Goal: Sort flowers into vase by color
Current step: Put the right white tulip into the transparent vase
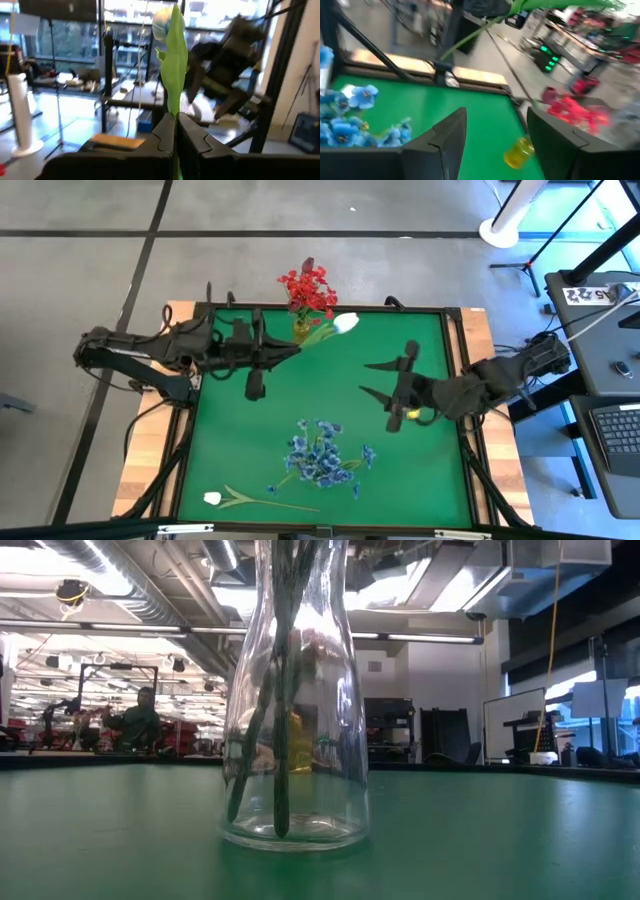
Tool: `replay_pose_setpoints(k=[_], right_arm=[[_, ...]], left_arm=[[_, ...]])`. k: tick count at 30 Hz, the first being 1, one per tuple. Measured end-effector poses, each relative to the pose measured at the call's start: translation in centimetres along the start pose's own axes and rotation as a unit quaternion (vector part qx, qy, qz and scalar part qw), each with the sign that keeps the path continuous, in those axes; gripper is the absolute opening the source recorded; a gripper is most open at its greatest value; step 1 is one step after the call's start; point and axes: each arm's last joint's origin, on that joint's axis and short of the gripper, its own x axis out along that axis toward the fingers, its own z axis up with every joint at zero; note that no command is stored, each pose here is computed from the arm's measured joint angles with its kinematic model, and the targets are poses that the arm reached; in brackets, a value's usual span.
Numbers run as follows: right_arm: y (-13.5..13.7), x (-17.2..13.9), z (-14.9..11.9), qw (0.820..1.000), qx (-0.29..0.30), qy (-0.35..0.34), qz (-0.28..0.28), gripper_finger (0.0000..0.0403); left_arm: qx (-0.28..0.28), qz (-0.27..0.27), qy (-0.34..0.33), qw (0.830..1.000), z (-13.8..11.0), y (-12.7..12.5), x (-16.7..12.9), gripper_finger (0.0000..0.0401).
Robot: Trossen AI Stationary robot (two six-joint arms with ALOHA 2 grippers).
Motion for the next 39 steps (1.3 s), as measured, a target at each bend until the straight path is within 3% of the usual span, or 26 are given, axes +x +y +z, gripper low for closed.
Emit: replay_pose_setpoints(k=[3, 6, 10, 12, 21, 33, 39], right_arm=[[-0.3, 1.4, -1.9, 0.997, 0.039, -0.053, 0.035, 0.0204], [-1.1, 2.7, -3.7, 0.982, 0.082, -0.149, 0.084, 0.0204], [-2.5, 4.0, -5.4, 0.926, 0.146, -0.325, 0.127, 0.0204], [-2.9, 4.8, -6.3, 0.907, 0.166, -0.366, 0.128, 0.0204], [-3.1, 8.0, -8.1, 0.903, 0.196, -0.341, 0.171, 0.0204], [-2.8, 8.4, -8.2, 0.899, 0.198, -0.35, 0.173, 0.0203], [-2.8, 8.5, -8.2, 0.9, 0.198, -0.348, 0.174, 0.0161]], left_arm=[[-0.013, -0.027, -0.039, 0.999, -1.0, -0.4, -0.3, 0.0], [-0.024, -0.062, -0.074, 0.995, -2.2, -0.9, -0.4, 0.0], [-0.031, -0.067, -0.081, 0.994, -4.5, -1.1, 0.3, 0.0], [-0.039, -0.066, -0.08, 0.994, -5.4, -1.1, 0.7, 0.0], [-0.045, -0.071, -0.096, 0.992, -7.1, -1.7, 2.8, 0.0], [-0.06, -0.063, -0.069, 0.994, -9.8, -1.2, 5.2, 0.0], [-0.061, -0.062, -0.072, 0.994, -9.8, -1.2, 5.2, 0.0]])
